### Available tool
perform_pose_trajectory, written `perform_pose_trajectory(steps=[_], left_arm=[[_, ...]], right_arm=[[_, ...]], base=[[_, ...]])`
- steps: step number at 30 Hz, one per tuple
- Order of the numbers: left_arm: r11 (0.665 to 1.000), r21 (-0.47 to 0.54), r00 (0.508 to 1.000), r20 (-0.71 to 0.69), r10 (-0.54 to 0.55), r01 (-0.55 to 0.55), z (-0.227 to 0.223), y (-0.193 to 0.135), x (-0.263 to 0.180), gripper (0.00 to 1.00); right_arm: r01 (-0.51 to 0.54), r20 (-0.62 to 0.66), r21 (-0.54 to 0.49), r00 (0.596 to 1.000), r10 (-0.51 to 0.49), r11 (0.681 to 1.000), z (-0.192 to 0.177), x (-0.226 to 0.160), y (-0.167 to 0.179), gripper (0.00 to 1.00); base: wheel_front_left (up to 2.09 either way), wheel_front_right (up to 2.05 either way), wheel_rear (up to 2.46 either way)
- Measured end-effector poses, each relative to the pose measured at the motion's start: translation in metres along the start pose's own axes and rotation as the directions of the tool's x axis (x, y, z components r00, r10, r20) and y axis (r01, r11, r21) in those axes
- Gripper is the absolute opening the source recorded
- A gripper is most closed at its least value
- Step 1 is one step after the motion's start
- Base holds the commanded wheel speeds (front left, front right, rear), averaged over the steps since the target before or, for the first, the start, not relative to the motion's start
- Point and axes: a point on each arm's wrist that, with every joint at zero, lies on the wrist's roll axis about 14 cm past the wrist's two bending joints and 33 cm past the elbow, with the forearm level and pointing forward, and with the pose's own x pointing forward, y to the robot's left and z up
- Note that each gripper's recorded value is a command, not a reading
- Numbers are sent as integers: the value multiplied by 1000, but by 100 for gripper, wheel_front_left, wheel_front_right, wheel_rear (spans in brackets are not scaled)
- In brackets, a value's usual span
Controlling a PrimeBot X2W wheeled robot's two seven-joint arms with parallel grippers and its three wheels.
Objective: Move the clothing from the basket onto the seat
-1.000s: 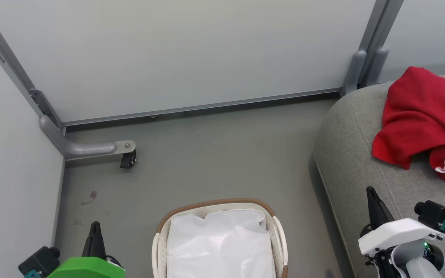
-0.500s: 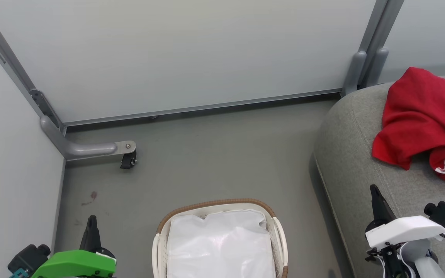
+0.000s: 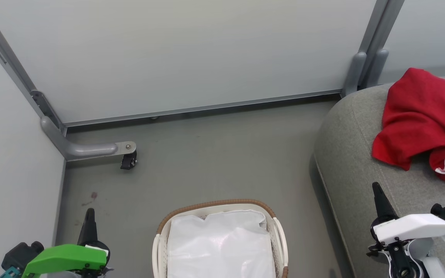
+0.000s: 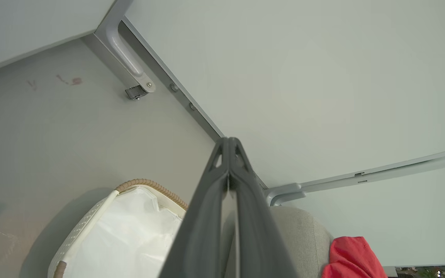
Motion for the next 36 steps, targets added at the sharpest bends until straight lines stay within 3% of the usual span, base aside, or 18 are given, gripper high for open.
perform_pose_trajectory(steps=[18,36], left_arm=[[985,-170,999,13,-39,40,10,-11,4,0],[947,-309,996,27,-84,89,20,-24,7,0]], right_arm=[[-18,3,186,1000,18,982,6,1,6,0],[-43,6,341,999,44,939,11,1,12,0]], base=[[0,0,0],[0,0,0]])
